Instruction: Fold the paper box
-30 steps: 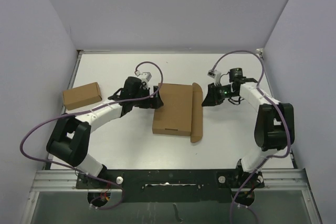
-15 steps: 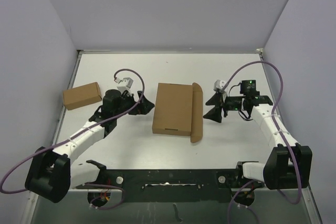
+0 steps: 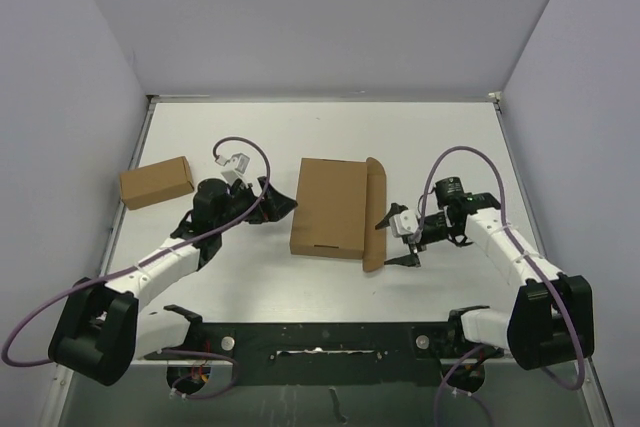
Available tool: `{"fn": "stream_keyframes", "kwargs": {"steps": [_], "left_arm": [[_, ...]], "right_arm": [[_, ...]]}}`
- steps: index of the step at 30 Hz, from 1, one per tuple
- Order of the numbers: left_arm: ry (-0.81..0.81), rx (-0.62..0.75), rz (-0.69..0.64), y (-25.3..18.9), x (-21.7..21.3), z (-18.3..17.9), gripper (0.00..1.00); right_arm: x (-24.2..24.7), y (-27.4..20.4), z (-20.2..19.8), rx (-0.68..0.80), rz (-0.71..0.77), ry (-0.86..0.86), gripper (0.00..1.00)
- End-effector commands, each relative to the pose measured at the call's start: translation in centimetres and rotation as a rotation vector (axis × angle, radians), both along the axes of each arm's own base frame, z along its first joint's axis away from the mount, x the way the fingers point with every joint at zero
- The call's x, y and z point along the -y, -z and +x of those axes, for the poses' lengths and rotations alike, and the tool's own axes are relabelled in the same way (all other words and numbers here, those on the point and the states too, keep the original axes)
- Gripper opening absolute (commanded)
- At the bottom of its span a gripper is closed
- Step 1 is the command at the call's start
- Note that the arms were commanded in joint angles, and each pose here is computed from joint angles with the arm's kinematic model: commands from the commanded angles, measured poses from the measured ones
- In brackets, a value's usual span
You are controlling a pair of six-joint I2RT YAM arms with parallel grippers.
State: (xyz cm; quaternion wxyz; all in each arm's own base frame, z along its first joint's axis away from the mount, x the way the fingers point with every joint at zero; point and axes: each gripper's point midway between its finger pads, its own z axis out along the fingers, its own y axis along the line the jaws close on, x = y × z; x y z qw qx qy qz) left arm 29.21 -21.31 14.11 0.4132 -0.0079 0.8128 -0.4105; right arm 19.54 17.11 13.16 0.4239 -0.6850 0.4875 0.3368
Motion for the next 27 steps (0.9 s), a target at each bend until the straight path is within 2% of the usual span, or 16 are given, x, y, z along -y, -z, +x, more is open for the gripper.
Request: {"fn": "stream_keyframes", "kwargs": {"steps": [1, 8, 13, 19, 23, 27], "left_arm": [[0.018, 0.034, -0.052, -0.9, 0.8, 0.2, 0.93], [0.029, 0.025, -0.011, 0.2, 1.7, 0.1, 0.92], [0.038, 0.029, 0.045, 1.3, 2.5, 0.0, 0.92], [0.035, 0.005, 0.077, 2.6, 2.9, 0.2, 0.92], [0.033, -0.001, 0.094, 3.2, 3.1, 0.4, 0.87], [0.035, -0.012, 0.108, 3.7, 3.3, 0.4, 0.86]], "right_arm": [[-0.2, 1.2, -0.5, 0.134, -0.075, -0.088, 0.80], [-0.6, 4.5, -2.0, 0.164, -0.205, -0.188, 0.77], [-0.7, 6.4, -2.0, 0.160, -0.297, -0.213, 0.67], [-0.9, 7.9, -2.0, 0.170, -0.355, -0.233, 0.60], [-1.3, 8.6, -2.1, 0.170, -0.381, -0.247, 0.55], [-1.6, 9.2, -2.2, 0.166, -0.406, -0.260, 0.50]]}}
